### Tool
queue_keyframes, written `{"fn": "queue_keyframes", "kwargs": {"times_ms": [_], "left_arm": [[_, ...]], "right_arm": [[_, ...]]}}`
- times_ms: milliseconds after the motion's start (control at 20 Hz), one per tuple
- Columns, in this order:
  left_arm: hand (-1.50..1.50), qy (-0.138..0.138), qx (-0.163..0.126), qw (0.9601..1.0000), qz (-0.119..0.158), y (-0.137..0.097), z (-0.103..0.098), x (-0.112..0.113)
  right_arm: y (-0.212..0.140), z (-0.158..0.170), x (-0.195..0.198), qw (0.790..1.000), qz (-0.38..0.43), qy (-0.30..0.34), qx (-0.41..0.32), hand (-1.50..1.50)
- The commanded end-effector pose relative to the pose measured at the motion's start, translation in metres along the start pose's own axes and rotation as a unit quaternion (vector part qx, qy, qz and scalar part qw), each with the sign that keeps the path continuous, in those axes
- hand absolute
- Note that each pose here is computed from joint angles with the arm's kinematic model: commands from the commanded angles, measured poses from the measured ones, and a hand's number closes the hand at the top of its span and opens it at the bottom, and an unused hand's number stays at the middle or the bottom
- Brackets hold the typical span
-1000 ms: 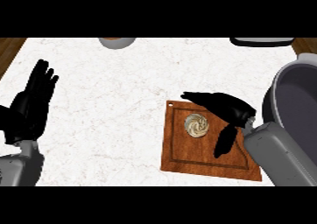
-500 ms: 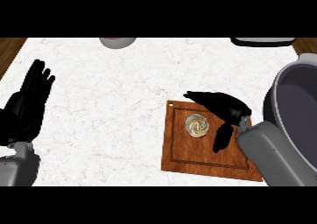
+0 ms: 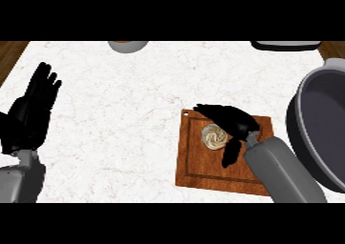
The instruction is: Pick the cupcake from the cutting board and place it in the pot
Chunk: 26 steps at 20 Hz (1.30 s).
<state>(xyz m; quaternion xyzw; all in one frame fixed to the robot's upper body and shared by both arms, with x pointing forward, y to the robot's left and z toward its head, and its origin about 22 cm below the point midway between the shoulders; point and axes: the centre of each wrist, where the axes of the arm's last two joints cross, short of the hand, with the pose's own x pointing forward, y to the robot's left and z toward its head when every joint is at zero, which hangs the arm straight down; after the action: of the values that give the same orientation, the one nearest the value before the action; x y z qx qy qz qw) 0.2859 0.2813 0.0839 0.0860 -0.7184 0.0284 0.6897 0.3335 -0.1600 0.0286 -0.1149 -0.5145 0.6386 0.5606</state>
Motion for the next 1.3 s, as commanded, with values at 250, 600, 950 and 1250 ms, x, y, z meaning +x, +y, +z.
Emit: {"fn": "queue_keyframes", "kwargs": {"times_ms": [250,600,950,1250], "left_arm": [[0.0,-0.005,0.01,0.9999,0.0,0.006,0.006,-0.012],[0.0,0.0,-0.002,1.0,-0.002,-0.006,0.008,0.005],[0.0,0.005,0.005,1.0,-0.006,0.009,-0.008,-0.008],[0.0,-0.007,0.009,0.9999,0.003,-0.002,0.001,-0.003]], "right_arm": [[0.015,-0.018,-0.009,1.0,-0.005,0.006,0.011,-1.5],[0.036,-0.028,-0.023,0.997,0.051,-0.054,0.002,1.5],[0.029,-0.03,0.001,0.999,0.043,-0.018,-0.011,1.5],[0.062,-0.02,0.02,0.971,-0.083,0.196,-0.107,1.5]]}}
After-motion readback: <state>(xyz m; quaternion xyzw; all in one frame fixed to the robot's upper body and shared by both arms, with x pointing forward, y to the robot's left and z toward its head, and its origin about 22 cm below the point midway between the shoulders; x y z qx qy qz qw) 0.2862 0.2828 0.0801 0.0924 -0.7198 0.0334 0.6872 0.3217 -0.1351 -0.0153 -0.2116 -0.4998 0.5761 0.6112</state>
